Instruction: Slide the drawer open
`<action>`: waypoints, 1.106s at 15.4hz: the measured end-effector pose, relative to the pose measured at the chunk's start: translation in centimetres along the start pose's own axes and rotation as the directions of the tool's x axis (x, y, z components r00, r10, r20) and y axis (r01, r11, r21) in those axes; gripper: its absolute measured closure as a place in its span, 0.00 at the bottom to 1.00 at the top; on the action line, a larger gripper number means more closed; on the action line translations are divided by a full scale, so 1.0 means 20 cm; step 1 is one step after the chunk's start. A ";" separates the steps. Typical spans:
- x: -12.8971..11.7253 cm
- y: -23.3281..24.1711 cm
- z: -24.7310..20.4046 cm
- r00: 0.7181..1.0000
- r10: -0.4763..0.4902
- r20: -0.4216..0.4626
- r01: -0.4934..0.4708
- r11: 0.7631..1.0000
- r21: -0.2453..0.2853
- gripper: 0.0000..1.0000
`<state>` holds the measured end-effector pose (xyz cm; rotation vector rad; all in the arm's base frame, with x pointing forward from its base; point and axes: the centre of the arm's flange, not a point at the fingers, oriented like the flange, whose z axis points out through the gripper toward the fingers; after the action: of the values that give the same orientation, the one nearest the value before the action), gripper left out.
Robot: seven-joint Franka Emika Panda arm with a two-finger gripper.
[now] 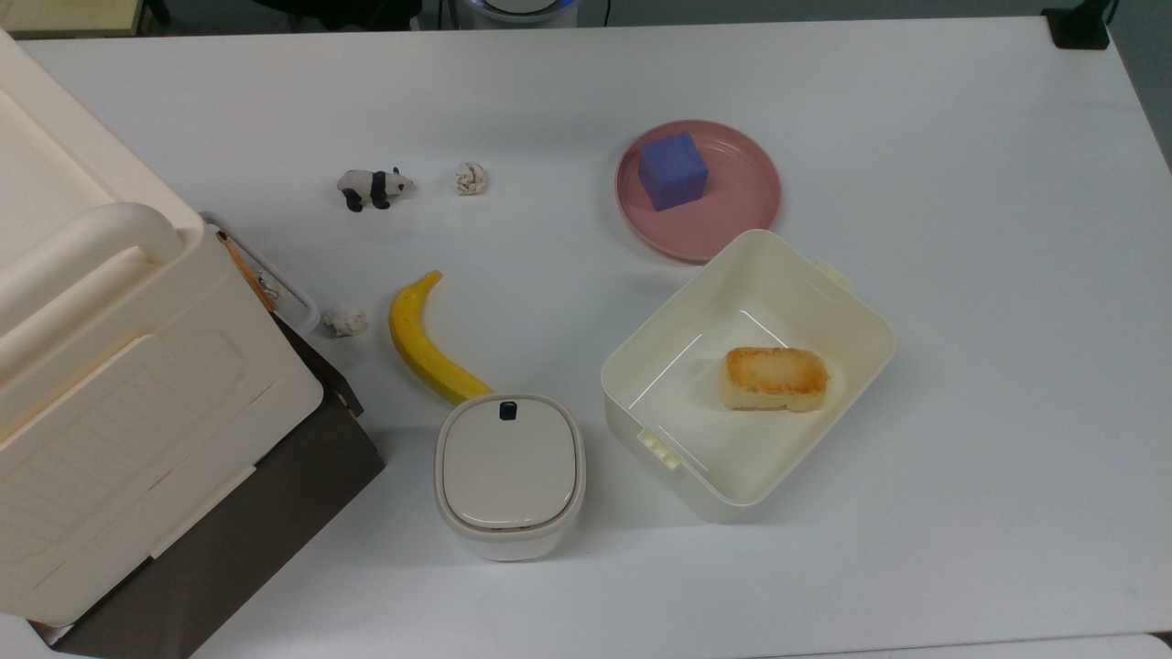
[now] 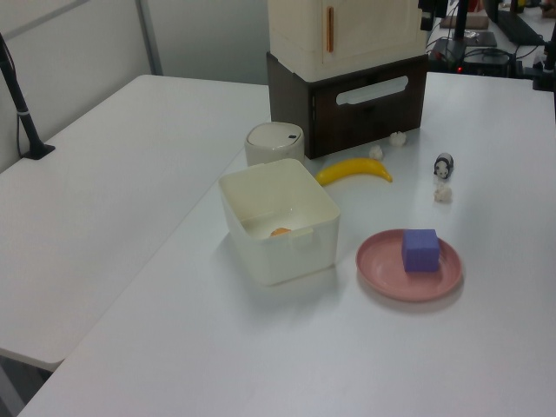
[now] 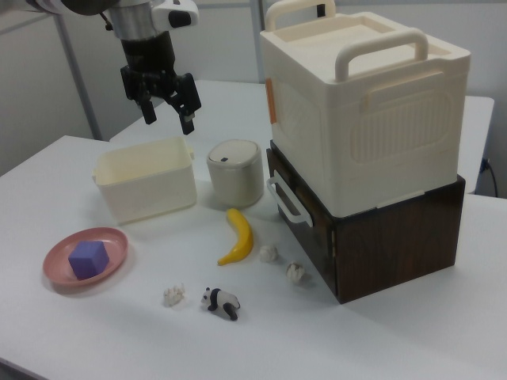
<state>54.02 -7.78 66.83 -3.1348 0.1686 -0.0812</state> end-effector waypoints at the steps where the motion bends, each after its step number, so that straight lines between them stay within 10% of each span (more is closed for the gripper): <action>1: 0.00 0.00 0.00 1.000 -0.002 0.000 0.002 1.000 0.000 0.00; 11: 0.00 0.00 0.03 0.988 -0.154 0.013 0.154 0.988 0.002 0.00; 17: 0.01 0.02 0.15 0.922 -0.383 0.060 0.383 0.924 0.018 0.00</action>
<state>54.29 -8.10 63.87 -3.1089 -0.4476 0.0167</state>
